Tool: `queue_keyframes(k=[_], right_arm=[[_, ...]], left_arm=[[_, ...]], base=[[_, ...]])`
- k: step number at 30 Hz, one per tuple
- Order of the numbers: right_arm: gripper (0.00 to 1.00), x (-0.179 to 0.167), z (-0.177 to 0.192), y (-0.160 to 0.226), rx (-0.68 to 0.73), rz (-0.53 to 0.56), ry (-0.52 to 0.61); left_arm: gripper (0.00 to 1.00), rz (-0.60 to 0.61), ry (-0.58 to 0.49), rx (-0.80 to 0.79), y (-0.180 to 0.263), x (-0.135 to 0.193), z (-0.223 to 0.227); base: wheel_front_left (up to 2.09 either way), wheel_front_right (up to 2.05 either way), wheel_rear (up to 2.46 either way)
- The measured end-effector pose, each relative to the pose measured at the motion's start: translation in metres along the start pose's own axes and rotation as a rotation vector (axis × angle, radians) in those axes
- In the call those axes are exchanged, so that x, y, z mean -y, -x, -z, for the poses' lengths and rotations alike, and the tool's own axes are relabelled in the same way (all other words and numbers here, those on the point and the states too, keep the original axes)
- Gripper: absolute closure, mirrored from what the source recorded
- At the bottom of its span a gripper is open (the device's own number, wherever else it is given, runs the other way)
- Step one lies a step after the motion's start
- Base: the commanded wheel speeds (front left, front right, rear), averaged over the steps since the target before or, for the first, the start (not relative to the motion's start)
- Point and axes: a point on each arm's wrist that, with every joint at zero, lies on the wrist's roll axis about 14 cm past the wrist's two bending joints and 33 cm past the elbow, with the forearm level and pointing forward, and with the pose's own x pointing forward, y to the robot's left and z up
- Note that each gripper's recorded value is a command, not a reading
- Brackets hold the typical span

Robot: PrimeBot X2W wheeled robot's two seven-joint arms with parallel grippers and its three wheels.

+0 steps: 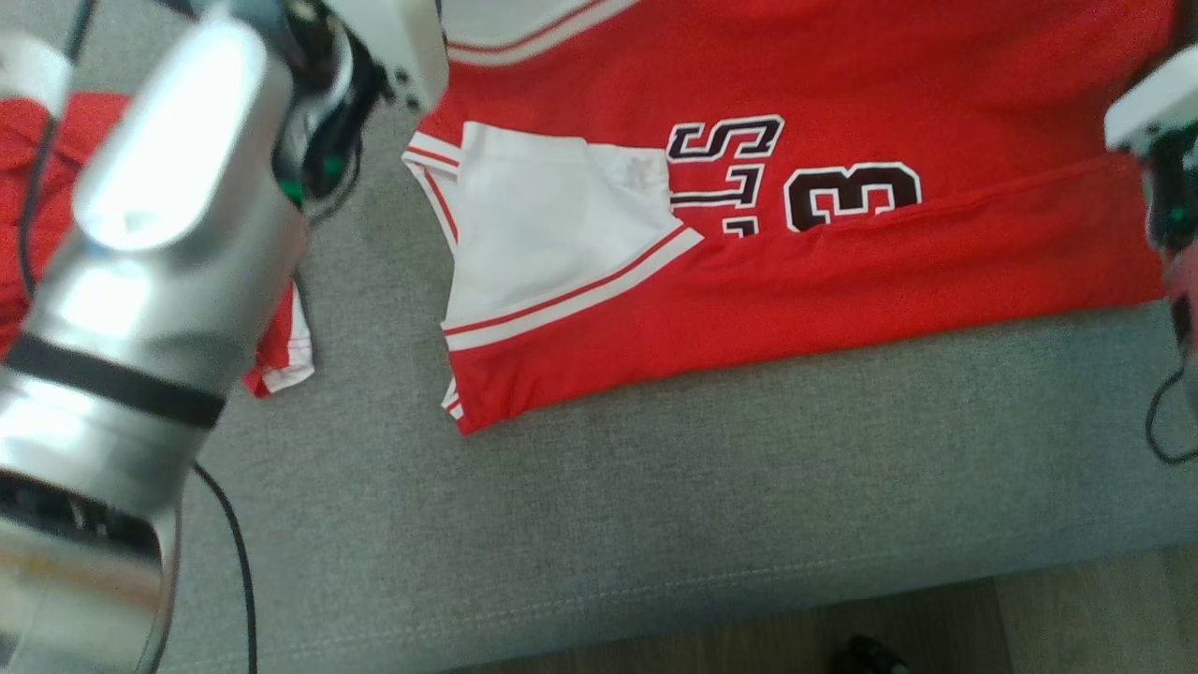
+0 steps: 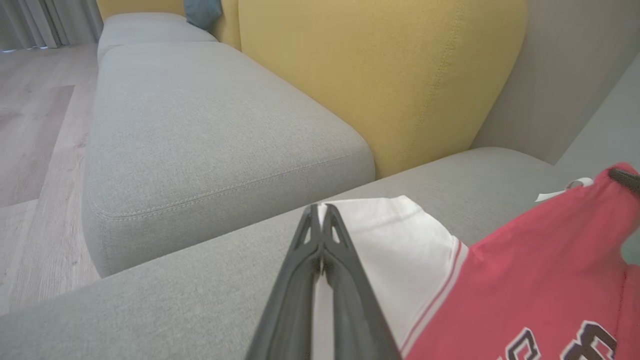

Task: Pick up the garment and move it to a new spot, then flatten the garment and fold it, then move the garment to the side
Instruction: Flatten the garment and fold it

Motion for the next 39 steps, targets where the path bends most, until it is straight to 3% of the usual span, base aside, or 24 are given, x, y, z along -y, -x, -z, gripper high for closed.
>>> queue_keyframes(k=[11, 26, 39], right_arm=[[1.00, 0.012, 0.003, 0.036, -0.027, -0.003, -0.013], [1.00, 0.016, 0.026, 0.075, -0.184, -0.047, 0.017], [1.00, 0.024, 0.058, 0.102, -0.369, -0.059, 0.054]], left_arm=[[1.00, 0.067, 0.014, -0.018, 0.053, 0.036, -0.002], [1.00, 0.140, 0.029, -0.146, 0.125, 0.089, 0.021], [1.00, 0.160, 0.024, -0.226, 0.141, 0.102, 0.046]], base=[[0.00, 0.00, 0.00], [0.00, 0.00, 0.00], [0.00, 0.00, 0.00]])
